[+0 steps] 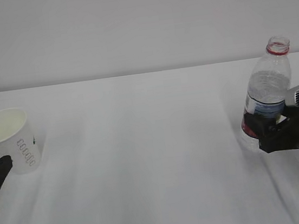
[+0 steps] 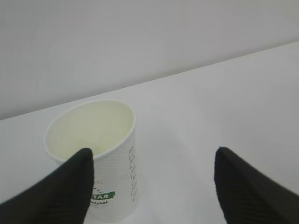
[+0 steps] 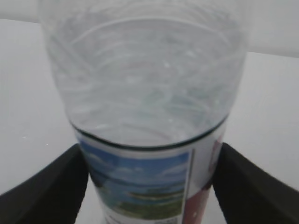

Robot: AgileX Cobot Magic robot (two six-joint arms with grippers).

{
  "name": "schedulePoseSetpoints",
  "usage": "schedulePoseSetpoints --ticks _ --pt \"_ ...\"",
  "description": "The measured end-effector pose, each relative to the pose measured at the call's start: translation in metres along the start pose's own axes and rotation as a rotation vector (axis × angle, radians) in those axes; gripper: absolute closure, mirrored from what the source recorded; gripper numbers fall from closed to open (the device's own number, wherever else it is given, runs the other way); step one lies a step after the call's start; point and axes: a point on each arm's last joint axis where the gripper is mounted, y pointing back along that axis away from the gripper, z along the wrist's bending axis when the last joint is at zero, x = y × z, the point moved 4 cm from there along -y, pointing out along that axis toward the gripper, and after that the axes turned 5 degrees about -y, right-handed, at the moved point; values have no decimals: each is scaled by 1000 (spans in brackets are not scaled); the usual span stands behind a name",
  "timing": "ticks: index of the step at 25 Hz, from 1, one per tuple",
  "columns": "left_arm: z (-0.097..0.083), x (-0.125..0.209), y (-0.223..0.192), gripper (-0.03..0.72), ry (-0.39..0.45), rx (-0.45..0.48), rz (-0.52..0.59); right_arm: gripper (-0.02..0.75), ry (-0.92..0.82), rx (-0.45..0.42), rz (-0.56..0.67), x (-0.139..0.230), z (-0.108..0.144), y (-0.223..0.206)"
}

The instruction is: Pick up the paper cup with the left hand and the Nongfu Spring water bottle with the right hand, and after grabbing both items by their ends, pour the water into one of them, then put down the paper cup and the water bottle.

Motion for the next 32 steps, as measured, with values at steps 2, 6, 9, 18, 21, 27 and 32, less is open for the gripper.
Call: schedulePoseSetpoints --ticks 2,6,9,18,21,27,32 --pt "0 0 0 101 0 0 0 115 1 -1 -2 0 -1 -3" --pt "0 0 0 101 0 0 0 115 7 -4 -24 -6 -1 -8" --pt "0 0 0 101 0 0 0 116 12 -5 -39 -10 -2 -12" --pt "0 0 0 101 0 0 -2 190 16 -9 -49 -13 -2 -14" --pt "0 -2 0 101 0 -2 -13 209 16 -9 -49 -13 -2 -14" --pt "0 -3 0 101 0 -3 -20 239 25 -28 -48 -12 0 -14" --pt "0 -3 0 102 0 -3 -20 290 43 -41 -46 -12 2 -14"
